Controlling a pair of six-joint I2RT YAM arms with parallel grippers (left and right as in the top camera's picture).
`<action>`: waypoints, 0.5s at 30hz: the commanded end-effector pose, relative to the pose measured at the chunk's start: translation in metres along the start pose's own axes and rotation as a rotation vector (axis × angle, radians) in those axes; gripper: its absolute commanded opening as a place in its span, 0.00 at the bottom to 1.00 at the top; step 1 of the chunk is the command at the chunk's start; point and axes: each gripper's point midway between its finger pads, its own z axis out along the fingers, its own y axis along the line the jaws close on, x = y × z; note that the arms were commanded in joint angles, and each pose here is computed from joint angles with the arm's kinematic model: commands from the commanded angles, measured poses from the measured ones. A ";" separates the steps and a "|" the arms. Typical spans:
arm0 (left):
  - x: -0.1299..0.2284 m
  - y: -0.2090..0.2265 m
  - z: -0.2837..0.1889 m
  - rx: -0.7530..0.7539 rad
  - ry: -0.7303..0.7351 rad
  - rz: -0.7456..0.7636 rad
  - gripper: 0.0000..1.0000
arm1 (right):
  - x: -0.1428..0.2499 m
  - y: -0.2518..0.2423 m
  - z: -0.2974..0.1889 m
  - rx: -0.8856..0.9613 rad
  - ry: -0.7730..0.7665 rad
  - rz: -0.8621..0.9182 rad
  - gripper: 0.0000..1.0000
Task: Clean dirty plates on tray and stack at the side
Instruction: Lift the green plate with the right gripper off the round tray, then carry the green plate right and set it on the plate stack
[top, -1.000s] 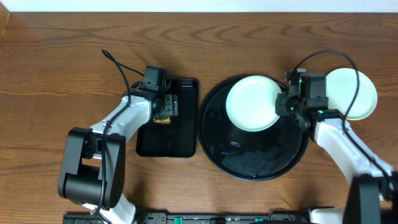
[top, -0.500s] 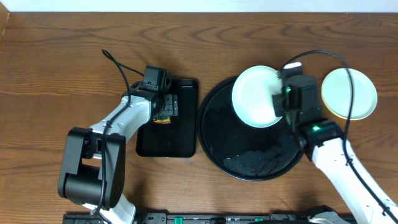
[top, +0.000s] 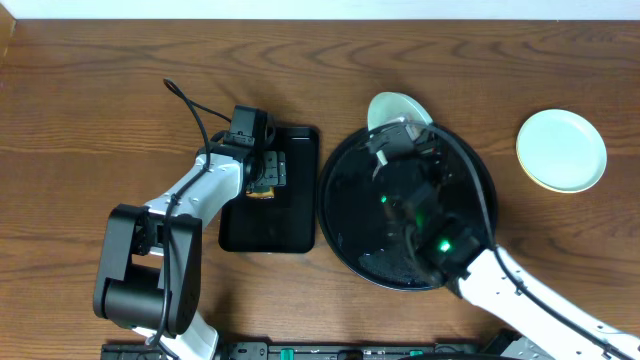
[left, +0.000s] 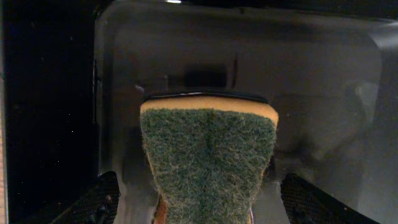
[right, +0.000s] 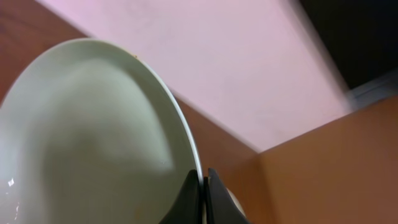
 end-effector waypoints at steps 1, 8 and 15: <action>0.002 0.003 0.003 -0.015 0.006 -0.003 0.84 | -0.007 -0.028 -0.020 0.150 0.035 -0.099 0.01; 0.002 0.003 0.003 -0.015 0.006 -0.003 0.84 | -0.012 -0.023 -0.030 0.145 0.014 -0.106 0.01; 0.002 0.003 0.003 -0.015 0.006 -0.003 0.84 | -0.012 -0.023 -0.030 0.145 0.014 -0.097 0.01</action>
